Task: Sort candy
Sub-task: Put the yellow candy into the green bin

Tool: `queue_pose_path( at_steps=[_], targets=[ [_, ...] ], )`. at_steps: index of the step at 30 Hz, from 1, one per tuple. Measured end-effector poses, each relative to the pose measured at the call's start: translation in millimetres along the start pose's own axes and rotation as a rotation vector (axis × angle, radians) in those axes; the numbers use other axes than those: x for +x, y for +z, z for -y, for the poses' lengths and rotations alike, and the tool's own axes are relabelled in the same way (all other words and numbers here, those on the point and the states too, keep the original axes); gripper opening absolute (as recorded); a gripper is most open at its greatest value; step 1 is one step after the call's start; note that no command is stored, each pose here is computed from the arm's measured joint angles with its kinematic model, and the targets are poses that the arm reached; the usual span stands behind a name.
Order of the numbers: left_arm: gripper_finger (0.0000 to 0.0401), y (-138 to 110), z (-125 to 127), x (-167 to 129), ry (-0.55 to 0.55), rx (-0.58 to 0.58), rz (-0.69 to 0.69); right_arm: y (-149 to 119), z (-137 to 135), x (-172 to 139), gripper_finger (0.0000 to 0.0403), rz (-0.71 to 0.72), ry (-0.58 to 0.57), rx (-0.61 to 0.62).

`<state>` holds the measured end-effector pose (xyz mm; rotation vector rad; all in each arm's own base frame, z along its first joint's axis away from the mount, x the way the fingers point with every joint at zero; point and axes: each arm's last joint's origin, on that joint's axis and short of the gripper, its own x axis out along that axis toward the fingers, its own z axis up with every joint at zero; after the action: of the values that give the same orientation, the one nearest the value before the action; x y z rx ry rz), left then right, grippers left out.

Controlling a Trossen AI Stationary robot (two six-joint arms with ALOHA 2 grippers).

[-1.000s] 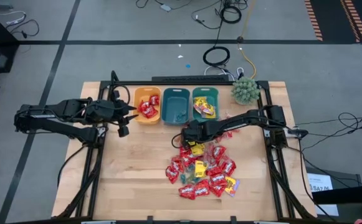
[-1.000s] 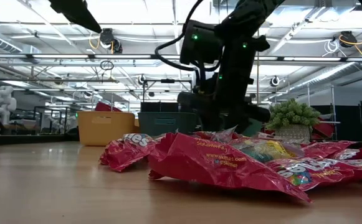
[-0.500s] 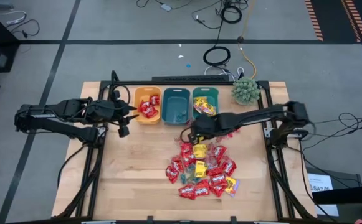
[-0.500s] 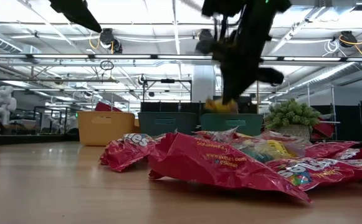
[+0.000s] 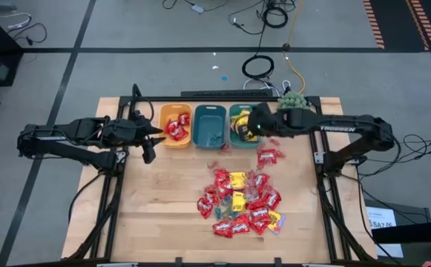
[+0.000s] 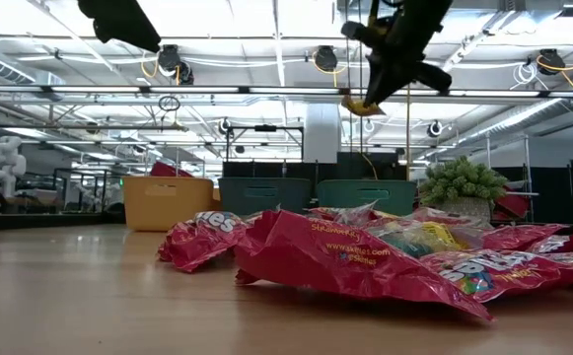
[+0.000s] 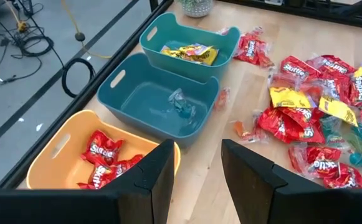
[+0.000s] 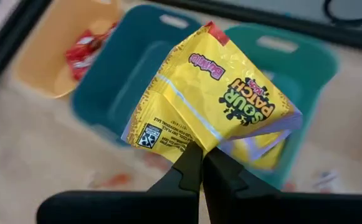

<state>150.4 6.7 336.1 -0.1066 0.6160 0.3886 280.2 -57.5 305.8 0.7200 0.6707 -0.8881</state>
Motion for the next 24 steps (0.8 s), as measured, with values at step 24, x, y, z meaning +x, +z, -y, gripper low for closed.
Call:
queue_pose_path(
  at_steps=[24],
  targets=[
    [0.0144, 2, 1, 3, 0.019, -0.067, 0.014, 36, 40, 62, 0.0, -0.156, -0.099, -0.097]
  ],
)
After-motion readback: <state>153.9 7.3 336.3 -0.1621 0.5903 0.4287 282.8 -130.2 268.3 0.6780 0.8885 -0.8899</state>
